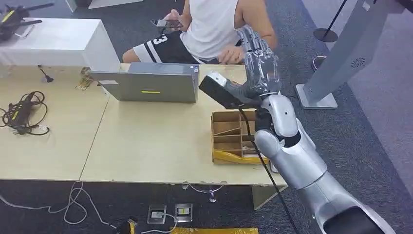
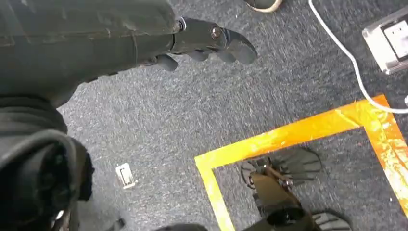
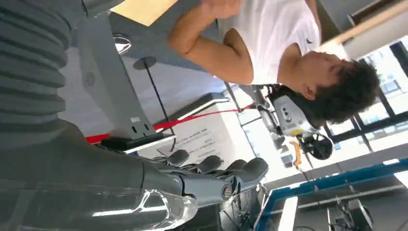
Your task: Pass the card to the sensor for recognition and then transmit it.
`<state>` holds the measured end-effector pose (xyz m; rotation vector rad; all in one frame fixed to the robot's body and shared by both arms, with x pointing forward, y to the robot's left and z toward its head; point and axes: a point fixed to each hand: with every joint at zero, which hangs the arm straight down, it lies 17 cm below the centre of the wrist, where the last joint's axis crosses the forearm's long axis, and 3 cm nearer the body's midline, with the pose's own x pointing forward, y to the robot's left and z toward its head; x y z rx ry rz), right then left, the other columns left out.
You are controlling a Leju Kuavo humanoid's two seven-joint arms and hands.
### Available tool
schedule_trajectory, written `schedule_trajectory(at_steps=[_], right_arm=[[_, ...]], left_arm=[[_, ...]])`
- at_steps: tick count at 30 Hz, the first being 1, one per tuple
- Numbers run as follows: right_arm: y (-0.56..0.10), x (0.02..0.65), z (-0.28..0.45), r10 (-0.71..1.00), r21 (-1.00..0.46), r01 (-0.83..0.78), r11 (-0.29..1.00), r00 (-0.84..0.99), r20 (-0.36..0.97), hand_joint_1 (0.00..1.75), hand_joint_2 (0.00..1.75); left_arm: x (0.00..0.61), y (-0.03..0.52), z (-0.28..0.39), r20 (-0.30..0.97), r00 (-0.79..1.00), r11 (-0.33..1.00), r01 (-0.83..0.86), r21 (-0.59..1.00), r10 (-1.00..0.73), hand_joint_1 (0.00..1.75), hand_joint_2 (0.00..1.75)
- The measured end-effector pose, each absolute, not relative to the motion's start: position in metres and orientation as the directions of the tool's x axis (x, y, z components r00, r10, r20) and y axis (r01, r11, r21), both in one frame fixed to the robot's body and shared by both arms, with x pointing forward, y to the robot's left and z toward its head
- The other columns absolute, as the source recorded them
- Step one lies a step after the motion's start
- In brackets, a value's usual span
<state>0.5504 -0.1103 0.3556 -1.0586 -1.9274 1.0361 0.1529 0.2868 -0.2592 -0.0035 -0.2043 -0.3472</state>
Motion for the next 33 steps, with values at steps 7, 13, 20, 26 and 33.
schedule_trajectory(at_steps=[7,13,20,26,33], right_arm=[[-0.106,0.528,0.362,0.819,-0.864,0.263,0.43,-0.517,0.25,0.0,1.75],[-0.099,0.478,0.321,0.717,-0.868,0.067,0.493,-0.596,0.361,0.0,1.75],[-0.108,0.435,0.274,0.716,-0.906,-0.035,0.422,-0.601,0.357,0.0,1.75],[-0.118,0.425,0.234,0.764,-0.939,-0.056,0.339,-0.566,0.31,0.0,1.75],[-0.132,0.423,0.199,0.834,-0.972,-0.047,0.23,-0.505,0.222,0.0,1.75]], left_arm=[[0.153,0.291,-0.259,0.203,0.926,0.948,0.318,0.032,-0.317,0.0,0.0],[0.147,0.302,-0.261,0.209,0.933,0.956,0.29,0.038,-0.292,0.0,0.0],[0.144,0.312,-0.261,0.209,0.94,0.963,0.267,0.045,-0.27,0.0,0.0],[0.144,0.314,-0.262,0.206,0.937,0.959,0.278,0.054,-0.283,0.0,0.0],[0.135,0.318,-0.263,0.172,0.941,0.957,0.285,0.059,-0.29,0.0,0.0]])
